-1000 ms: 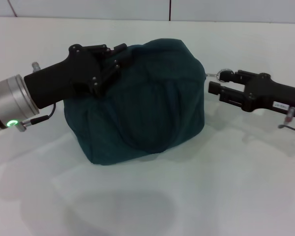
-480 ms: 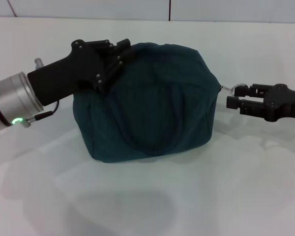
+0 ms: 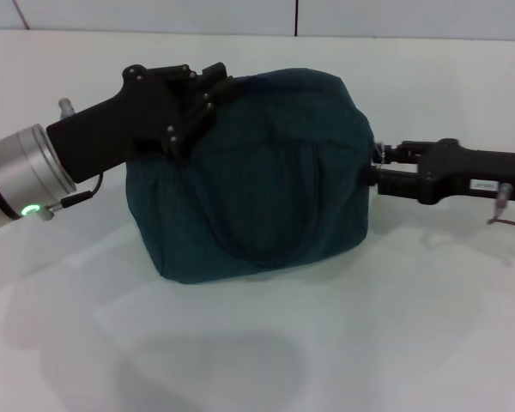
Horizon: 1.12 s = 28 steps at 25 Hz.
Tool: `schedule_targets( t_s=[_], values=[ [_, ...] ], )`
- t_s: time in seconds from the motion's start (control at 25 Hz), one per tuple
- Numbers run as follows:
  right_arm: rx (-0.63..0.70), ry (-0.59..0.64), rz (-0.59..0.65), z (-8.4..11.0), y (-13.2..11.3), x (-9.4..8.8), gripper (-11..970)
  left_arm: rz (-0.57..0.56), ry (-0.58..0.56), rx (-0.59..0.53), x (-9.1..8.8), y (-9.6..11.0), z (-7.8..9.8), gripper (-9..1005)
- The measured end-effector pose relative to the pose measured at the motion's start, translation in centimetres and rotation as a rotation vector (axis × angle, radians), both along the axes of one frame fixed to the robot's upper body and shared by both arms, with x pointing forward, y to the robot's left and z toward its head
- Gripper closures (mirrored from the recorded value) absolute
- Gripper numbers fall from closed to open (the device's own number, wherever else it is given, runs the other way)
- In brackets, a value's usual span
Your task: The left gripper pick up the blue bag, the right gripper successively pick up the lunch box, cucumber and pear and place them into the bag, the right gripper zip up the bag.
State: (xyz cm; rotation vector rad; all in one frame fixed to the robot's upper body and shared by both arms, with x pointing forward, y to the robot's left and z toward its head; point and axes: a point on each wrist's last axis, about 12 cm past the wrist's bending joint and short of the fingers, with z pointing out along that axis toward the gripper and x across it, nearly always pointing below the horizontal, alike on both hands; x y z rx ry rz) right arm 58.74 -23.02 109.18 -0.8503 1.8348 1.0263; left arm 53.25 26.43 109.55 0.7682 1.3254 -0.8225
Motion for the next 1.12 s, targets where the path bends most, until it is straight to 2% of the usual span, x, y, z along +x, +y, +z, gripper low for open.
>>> schedule_targets(
  t_s=[0.32, 0.56, 0.76, 1.12],
  values=[
    [-0.028, -0.016, 0.022, 0.1, 1.1, 0.4, 416, 0.013, -0.011, -0.011, 0.0, 0.1, 0.1, 812],
    [-0.021, -0.014, -0.019, 0.3, -0.4, 0.6, 415, 0.019, -0.011, -0.011, -0.1, 0.2, 0.0, 794],
    [0.043, -0.049, -0.095, 0.6, -2.4, 0.1, 415, 0.029, -0.020, -0.020, -0.1, 0.3, 0.0, 780],
    [0.138, -0.159, -0.042, 1.9, -3.6, -1.6, 415, 0.081, -0.025, -0.130, -0.8, 0.6, -0.3, 755]
  ],
)
